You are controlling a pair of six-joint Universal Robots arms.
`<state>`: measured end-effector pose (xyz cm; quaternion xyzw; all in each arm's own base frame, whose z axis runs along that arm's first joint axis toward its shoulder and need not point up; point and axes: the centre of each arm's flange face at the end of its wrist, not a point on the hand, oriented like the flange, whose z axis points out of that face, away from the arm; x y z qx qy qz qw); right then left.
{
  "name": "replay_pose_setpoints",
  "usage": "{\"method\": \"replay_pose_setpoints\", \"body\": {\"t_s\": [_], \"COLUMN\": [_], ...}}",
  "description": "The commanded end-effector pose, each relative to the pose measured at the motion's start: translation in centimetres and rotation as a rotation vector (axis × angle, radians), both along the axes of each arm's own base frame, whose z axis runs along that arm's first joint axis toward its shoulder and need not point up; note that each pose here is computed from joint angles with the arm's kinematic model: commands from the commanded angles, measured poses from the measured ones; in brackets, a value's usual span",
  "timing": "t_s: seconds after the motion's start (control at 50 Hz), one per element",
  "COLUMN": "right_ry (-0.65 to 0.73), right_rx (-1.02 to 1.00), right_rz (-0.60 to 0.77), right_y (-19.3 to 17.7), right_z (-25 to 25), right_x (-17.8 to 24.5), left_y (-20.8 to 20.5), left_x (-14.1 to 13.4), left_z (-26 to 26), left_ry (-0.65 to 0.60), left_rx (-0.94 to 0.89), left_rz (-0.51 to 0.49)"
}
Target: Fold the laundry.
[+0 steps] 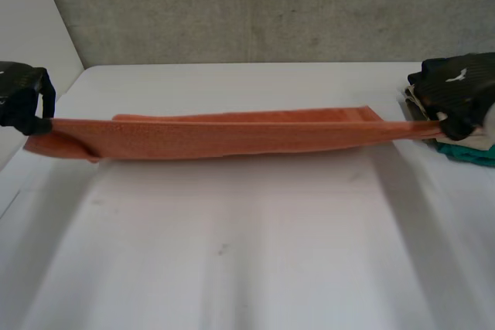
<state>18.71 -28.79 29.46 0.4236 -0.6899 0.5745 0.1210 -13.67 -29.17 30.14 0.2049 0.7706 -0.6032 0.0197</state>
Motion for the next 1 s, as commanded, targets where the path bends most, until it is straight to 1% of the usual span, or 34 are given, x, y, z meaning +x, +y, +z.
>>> {"method": "replay_pose_setpoints", "body": {"t_s": [0.02, 0.08, 0.12, 0.14, 0.2, 0.24, 0.34, 0.36, 0.42, 0.44, 0.48, 0.5, 0.54, 0.56, 0.62, 0.64, 0.68, 0.7, 0.74, 0.78, 0.84, 0.9, 1.0], "right_ry": [0.119, 0.153, 0.152, 0.14, 0.114, 0.094, 0.074, 0.067, 0.046, 0.024, -0.008, -0.054, -0.106, -0.179, -0.307, -0.392, -0.469, -0.523, -0.547, -0.547, -0.534, -0.504, -0.458], "right_rx": [0.084, 0.143, 0.171, 0.208, 0.245, 0.265, 0.254, 0.232, 0.18, 0.129, 0.057, -0.031, -0.129, -0.249, -0.444, -0.566, -0.68, -0.778, -0.857, -0.867, -0.823, -0.73, -0.583], "right_rz": [0.086, 0.121, 0.125, 0.126, 0.118, 0.101, 0.055, 0.039, 0.02, 0.016, 0.008, -0.006, -0.027, -0.051, -0.07, -0.068, -0.052, -0.032, -0.014, 0.002, 0.027, 0.043, 0.025], "right_y": [2.9, 2.6, 2.2, 1.7, 0.6, -0.8, -3.3, -4.1, -5.6, -6.8, -8.1, -9.5, -10.7, -11.7, -12.5, -12.4, -12.0, -11.3, -10.9, -10.2, -9.9, -10.0, -10.4], "right_z": [1.3, -0.3, -1.2, -2.4, -4.1, -6.0, -9.1, -9.8, -10.4, -10.5, -9.8, -8.3, -6.1, -3.0, 2.2, 5.4, 8.4, 10.8, 12.5, 13.1, 12.5, 10.5, 6.2], "right_x": [-0.6, -0.4, -0.2, 0.0, 0.4, 0.7, 1.3, 1.6, 2.2, 2.8, 3.5, 4.1, 4.5, 4.7, 4.9, 4.9, 4.8, 4.7, 4.6, 4.7, 5.2, 5.6, 5.5], "left_y": [3.8, 4.8, 4.5, 3.9, 2.8, 1.2, -2.9, -4.6, -7.0, -8.7, -10.4, -11.9, -13.1, -14.1, -14.7, -14.8, -14.6, -14.3, -14.1, -13.8, -13.7, -13.6, -13.6], "left_x": [-0.9, -1.3, -1.4, -1.7, -2.3, -2.9, -4.0, -4.4, -5.0, -5.3, -5.7, -6.1, -6.4, -6.6, -6.5, -6.2, -5.9, -5.6, -5.2, -5.3, -5.3, -5.2, -4.6], "left_z": [-1.1, -2.8, -3.7, -4.9, -6.5, -7.9, -9.7, -9.8, -9.7, -9.2, -8.0, -6.5, -4.3, -1.3, 3.5, 6.9, 9.4, 11.2, 12.4, 12.5, 11.3, 9.4, 5.9], "left_ry": [-0.198, -0.305, -0.349, -0.373, -0.388, -0.395, -0.407, -0.409, -0.41, -0.412, -0.404, -0.391, -0.369, -0.328, -0.229, -0.138, -0.055, 0.021, 0.079, 0.115, 0.105, 0.086, 0.051], "left_rx": [0.155, 0.22, 0.224, 0.231, 0.227, 0.2, 0.073, 0.011, -0.084, -0.158, -0.241, -0.329, -0.422, -0.536, -0.699, -0.82, -0.909, -0.976, -1.013, -0.996, -0.933, -0.864, -0.772], "left_rz": [-0.14, -0.21, -0.232, -0.25, -0.257, -0.251, -0.217, -0.201, -0.182, -0.163, -0.143, -0.122, -0.097, -0.061, -0.007, 0.027, 0.042, 0.038, 0.025, -0.013, -0.041, -0.069, -0.098]}}
